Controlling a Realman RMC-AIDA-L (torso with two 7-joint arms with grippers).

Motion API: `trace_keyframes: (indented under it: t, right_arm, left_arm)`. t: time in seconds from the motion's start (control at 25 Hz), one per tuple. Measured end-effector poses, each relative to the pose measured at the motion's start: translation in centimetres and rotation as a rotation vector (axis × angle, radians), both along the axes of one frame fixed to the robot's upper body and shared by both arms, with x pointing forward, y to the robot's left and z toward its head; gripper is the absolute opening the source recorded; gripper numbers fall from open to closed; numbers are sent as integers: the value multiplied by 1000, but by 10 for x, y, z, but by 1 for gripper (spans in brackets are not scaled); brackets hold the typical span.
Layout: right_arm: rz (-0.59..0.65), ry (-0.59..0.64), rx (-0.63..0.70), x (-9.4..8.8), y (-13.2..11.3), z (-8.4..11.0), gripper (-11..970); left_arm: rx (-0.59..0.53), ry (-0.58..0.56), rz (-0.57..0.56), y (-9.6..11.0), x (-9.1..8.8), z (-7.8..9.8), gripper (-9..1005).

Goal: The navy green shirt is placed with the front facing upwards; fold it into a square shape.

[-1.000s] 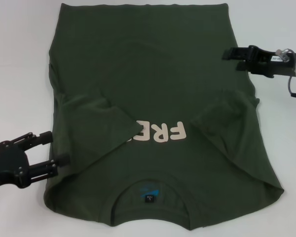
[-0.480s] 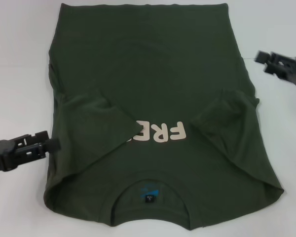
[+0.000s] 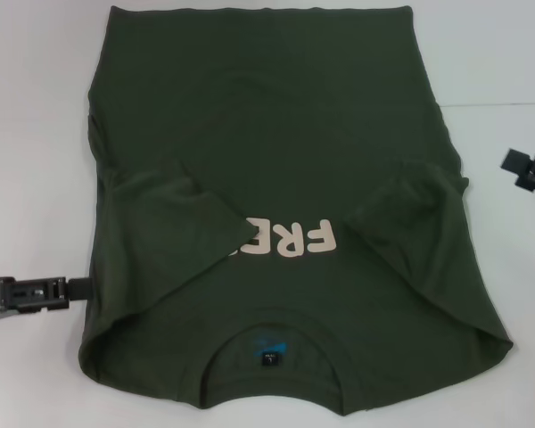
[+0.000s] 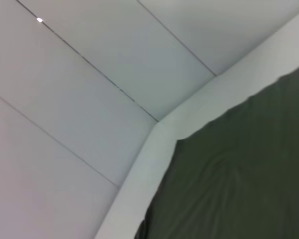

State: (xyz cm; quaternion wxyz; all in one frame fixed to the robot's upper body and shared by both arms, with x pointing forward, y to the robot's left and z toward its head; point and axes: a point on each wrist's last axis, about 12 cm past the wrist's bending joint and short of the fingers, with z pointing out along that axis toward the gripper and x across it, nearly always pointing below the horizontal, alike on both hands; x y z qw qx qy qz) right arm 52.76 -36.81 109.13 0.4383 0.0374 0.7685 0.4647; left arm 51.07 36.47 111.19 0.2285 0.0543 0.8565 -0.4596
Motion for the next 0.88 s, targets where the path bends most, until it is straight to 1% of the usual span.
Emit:
trace_keyframes:
  t: [0.12, 0.32, 0.44, 0.56, 0.72, 0.84, 0.88]
  right_arm:
    - [-28, 30, 0, -10, -10, -7, 924]
    - [-63, 55, 0, -23, -21, -13, 922]
    - [-59, 67, -12, -27, -22, -16, 921]
    - [-24, 66, -60, -27, -18, -20, 920]
    - [60, -32, -146, -12, 4, -19, 919]
    - [153, -90, -214, 12, 30, -12, 918]
    - [187, -87, -243, 25, 41, -8, 917]
  left_arm:
    - [30, 57, 18, 0, 4, -3, 836]
    - [59, 75, 63, 3, 7, -7, 835]
    - [64, 74, 67, 3, 8, -8, 835]
    - [70, 68, 68, 3, 7, -10, 834]
    - [71, 63, 63, 2, 6, -12, 834]
    - [73, 59, 60, 2, 6, -12, 833]
    - [72, 58, 59, 2, 6, -12, 833]
